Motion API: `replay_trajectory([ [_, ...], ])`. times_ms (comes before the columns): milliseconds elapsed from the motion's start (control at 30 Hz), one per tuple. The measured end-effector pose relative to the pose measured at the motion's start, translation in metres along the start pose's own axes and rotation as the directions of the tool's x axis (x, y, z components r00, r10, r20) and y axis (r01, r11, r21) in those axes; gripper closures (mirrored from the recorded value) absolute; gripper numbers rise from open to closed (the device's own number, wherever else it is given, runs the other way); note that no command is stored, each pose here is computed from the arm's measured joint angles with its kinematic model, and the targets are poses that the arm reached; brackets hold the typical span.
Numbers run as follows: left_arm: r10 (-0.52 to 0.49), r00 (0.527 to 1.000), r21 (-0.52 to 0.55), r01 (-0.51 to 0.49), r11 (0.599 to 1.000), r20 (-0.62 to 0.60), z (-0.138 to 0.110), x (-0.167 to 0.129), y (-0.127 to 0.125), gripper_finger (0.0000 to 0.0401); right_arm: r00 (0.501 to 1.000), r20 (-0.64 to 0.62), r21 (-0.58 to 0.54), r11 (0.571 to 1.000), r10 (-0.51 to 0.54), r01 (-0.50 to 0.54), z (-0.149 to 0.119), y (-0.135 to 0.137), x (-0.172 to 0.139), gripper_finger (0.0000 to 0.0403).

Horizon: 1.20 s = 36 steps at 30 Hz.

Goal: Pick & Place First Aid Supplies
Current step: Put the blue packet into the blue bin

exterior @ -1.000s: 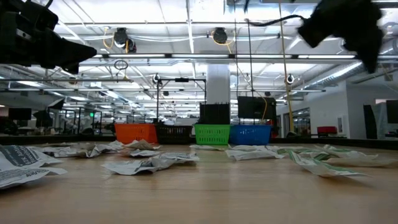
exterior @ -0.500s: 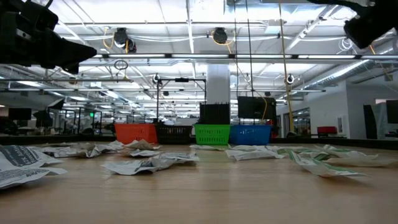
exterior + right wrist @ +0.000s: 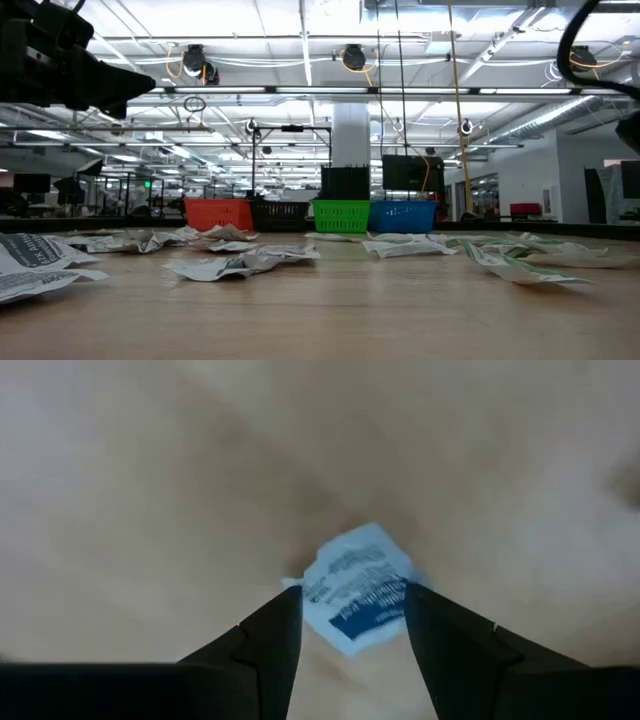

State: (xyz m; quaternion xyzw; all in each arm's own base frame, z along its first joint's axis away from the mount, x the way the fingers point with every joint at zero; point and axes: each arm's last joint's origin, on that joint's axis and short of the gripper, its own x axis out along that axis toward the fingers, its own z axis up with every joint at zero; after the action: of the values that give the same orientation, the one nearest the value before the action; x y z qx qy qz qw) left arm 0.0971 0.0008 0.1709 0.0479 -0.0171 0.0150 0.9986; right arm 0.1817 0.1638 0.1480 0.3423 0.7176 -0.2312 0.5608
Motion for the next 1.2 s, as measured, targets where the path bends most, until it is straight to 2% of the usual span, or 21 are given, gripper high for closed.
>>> replay_trajectory([
  [167,0.000,1.000,0.000,0.000,1.000,0.000,0.000,0.000,0.000,0.0364,0.998,-0.019,0.026,0.998,0.055,-0.054,0.002,-0.003,0.011,0.0242],
  [267,0.000,1.000,0.000,0.000,1.000,0.000,0.000,0.000,0.000,0.0364,0.996,-0.055,0.041,0.997,0.071,-0.069,0.003,-0.004,0.014,0.0265],
  [533,0.000,1.000,0.000,0.000,1.000,0.000,0.000,0.000,0.000,0.0364,0.993,-0.085,0.018,0.997,0.083,-0.082,0.008,-0.005,0.008,0.0392],
  [633,0.000,1.000,0.000,0.000,1.000,0.000,0.000,0.000,0.000,0.0364,0.991,-0.087,0.005,0.995,0.103,-0.103,0.013,-0.002,-0.003,0.0392],
  [867,0.000,1.000,0.000,0.000,1.000,0.000,0.000,0.000,0.000,0.0364,0.994,-0.083,-0.080,0.994,0.069,-0.076,0.020,-0.003,-0.039,0.0399],
  [1200,0.000,1.000,0.000,0.000,1.000,0.000,0.000,0.000,0.000,0.0364,0.998,-0.052,-0.292,0.956,0.017,-0.032,0.027,-0.010,-0.091,0.0401],
])
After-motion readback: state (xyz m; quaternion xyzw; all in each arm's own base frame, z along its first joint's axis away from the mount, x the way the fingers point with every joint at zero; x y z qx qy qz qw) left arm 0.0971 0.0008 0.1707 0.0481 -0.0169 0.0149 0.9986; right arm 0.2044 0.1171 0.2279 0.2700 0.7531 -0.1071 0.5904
